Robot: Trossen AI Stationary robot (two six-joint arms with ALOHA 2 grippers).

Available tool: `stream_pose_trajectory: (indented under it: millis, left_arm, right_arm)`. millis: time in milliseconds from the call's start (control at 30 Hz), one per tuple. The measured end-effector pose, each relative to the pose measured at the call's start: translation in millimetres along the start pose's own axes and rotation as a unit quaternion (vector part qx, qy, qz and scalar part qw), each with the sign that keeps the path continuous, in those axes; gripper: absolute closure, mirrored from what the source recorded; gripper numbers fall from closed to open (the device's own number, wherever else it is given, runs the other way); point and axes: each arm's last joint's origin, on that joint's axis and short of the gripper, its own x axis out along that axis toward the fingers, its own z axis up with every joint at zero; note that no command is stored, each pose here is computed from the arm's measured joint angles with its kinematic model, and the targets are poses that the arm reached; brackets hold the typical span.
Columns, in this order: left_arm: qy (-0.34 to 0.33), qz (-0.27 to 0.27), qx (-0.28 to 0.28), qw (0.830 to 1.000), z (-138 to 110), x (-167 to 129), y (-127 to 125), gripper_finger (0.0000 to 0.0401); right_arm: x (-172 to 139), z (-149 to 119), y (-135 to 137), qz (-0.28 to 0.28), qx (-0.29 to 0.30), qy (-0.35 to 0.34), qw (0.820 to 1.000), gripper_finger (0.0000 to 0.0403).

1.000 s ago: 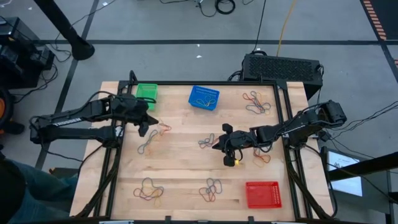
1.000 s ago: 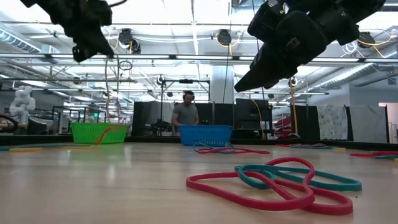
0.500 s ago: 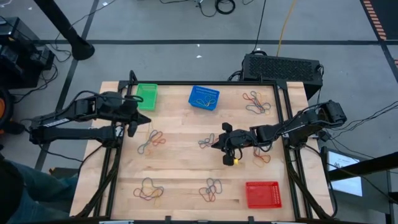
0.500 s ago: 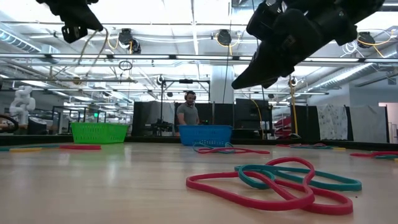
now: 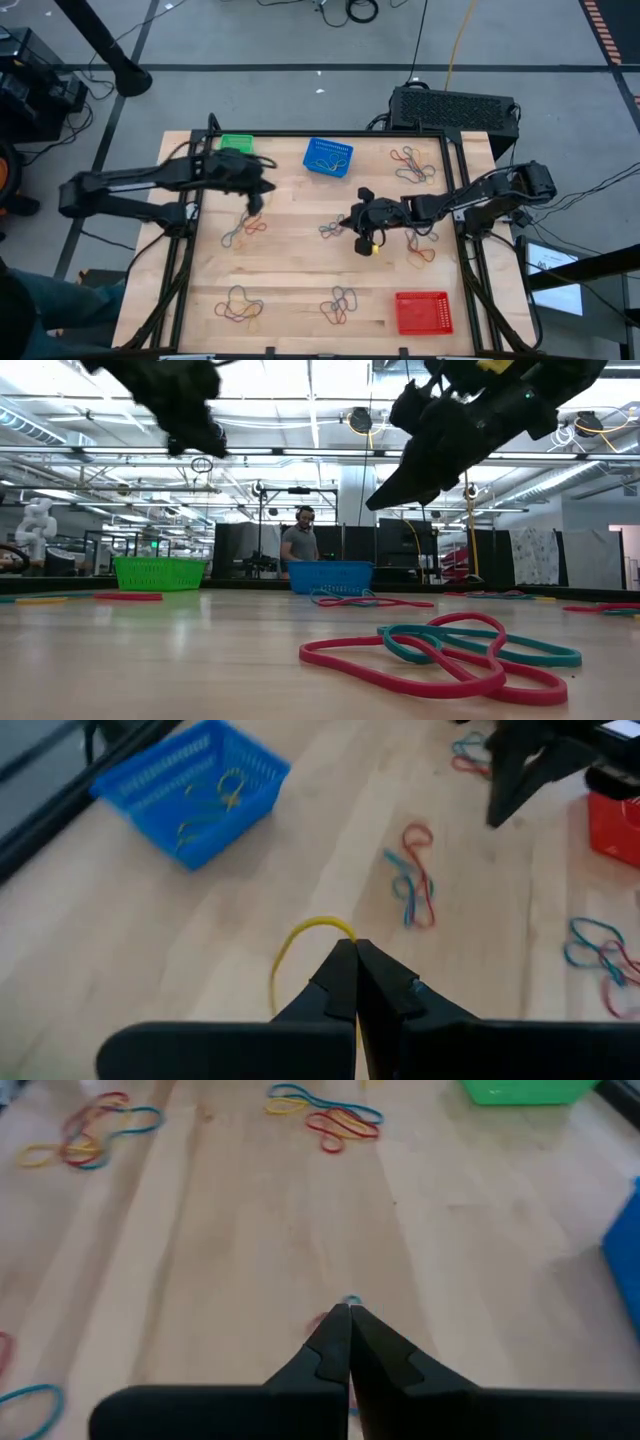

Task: Sort rubber bands into baskets
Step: Put the yellow rubber band into the blue bin

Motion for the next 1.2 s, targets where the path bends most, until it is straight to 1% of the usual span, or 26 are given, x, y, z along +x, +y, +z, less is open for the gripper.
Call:
stream_pose_trajectory:
  millis: [67, 133, 233, 367, 467, 600, 833, 933, 1000, 1133, 1200]
  left_arm:
    - [-0.013, -0.011, 0.014, 1.000, 7.1, 18.2, 3.2, 0.0401]
    - [-0.038, -0.027, 0.025, 0.999, 15.4, 33.4, 8.5, 0.0401]
    - [-0.083, -0.047, 0.030, 0.995, 27.6, 51.2, 21.6, 0.0401]
    - [-0.146, -0.046, 0.019, 0.988, 41.4, 69.9, 45.6, 0.0401]
    - [-0.163, -0.046, 0.004, 0.986, 52.7, 85.3, 62.2, 0.0401]
    - [-0.157, -0.045, -0.003, 0.987, 69.5, 108.0, 76.0, 0.0401]
    - [-0.149, -0.035, 0.003, 0.988, 97.9, 137.1, 90.4, 0.0401]
    - [-0.132, -0.029, -0.001, 0.991, 99.8, 146.7, 95.8, 0.0401]
    - [-0.119, -0.026, -0.007, 0.993, 95.3, 152.9, 99.9, 0.0401]
    - [-0.094, -0.015, -0.019, 0.995, 86.7, 162.8, 108.2, 0.0401]
    - [-0.084, -0.013, -0.024, 0.996, 83.2, 166.7, 110.8, 0.0401]
  right_arm:
    - [0.7, 0.6, -6.9, -0.010, 0.002, 0.001, 1.000, 0.0403]
    - [-1.3, 1.9, -14.9, -0.022, 0.000, 0.003, 1.000, 0.0403]
    - [-7.9, 8.3, -28.0, -0.050, -0.001, -0.011, 0.999, 0.0403]
    - [-25.8, 18.3, -43.9, -0.116, -0.010, -0.030, 0.993, 0.0403]
    - [-40.1, 24.6, -55.0, -0.140, -0.020, -0.040, 0.989, 0.0403]
    - [-57.0, 28.3, -70.3, -0.167, -0.036, -0.037, 0.985, 0.0403]
    - [-78.9, 20.0, -97.3, -0.213, -0.034, 0.018, 0.976, 0.0403]
    - [-85.3, 14.7, -105.3, -0.226, -0.023, 0.045, 0.973, 0.0403]
    - [-87.8, 12.6, -108.1, -0.226, -0.016, 0.053, 0.973, 0.0403]
    - [-89.5, 11.8, -109.6, -0.201, -0.006, 0.053, 0.978, 0.0403]
    - [-89.5, 11.8, -109.7, -0.199, -0.003, 0.052, 0.979, 0.0403]
